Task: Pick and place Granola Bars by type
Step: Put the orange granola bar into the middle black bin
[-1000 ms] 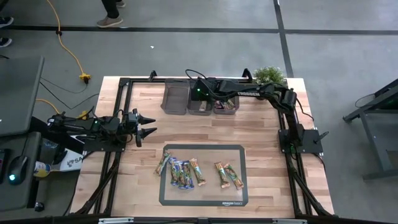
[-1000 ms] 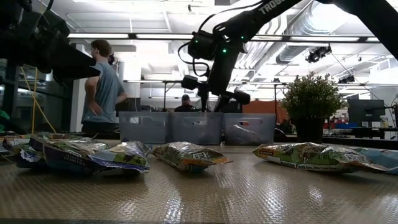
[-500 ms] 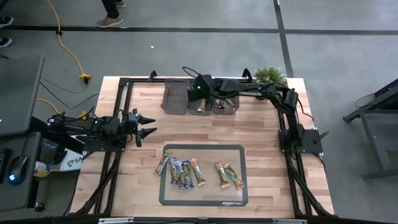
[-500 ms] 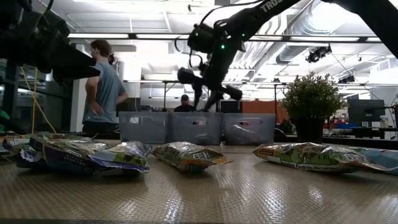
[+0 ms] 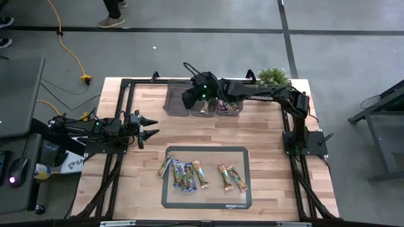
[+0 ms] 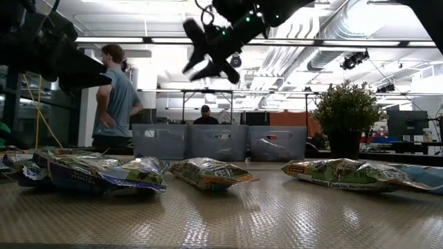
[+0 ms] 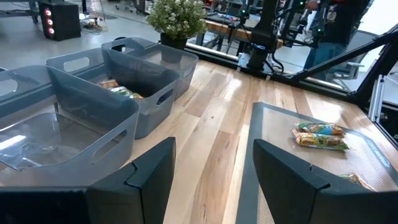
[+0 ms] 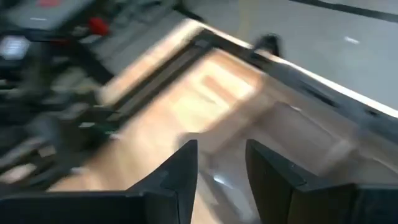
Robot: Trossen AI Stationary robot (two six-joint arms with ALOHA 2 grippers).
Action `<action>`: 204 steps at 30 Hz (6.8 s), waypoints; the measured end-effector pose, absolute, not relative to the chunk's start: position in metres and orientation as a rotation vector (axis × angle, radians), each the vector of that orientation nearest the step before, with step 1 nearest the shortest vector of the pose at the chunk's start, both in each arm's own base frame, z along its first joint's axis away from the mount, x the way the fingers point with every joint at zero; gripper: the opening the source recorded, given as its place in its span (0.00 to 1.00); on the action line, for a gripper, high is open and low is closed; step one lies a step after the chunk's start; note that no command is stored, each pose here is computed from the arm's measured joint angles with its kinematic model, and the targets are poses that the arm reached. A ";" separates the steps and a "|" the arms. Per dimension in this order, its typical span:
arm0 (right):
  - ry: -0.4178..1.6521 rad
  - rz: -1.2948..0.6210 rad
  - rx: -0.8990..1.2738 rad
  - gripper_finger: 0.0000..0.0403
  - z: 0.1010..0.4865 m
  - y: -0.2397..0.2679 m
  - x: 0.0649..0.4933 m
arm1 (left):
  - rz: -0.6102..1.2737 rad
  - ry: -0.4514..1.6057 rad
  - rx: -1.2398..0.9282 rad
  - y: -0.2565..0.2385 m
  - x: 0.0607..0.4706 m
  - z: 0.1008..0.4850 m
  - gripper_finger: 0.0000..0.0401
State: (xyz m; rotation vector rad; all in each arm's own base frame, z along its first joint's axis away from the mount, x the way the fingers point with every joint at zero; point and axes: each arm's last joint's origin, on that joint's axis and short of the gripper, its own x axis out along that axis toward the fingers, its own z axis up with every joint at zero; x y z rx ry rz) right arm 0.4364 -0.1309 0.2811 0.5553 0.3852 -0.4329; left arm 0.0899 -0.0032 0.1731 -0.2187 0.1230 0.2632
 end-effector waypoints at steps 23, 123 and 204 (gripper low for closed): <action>1.117 -0.008 0.696 0.29 0.243 0.036 0.416 | 0.263 0.124 -0.218 -0.003 0.090 0.173 0.53; 1.460 -0.608 0.785 0.44 0.132 0.178 0.298 | 0.263 0.123 -0.219 -0.003 0.090 0.173 0.53; -0.016 -0.312 0.040 0.18 0.315 0.059 0.386 | 0.263 0.123 -0.219 -0.003 0.090 0.173 0.53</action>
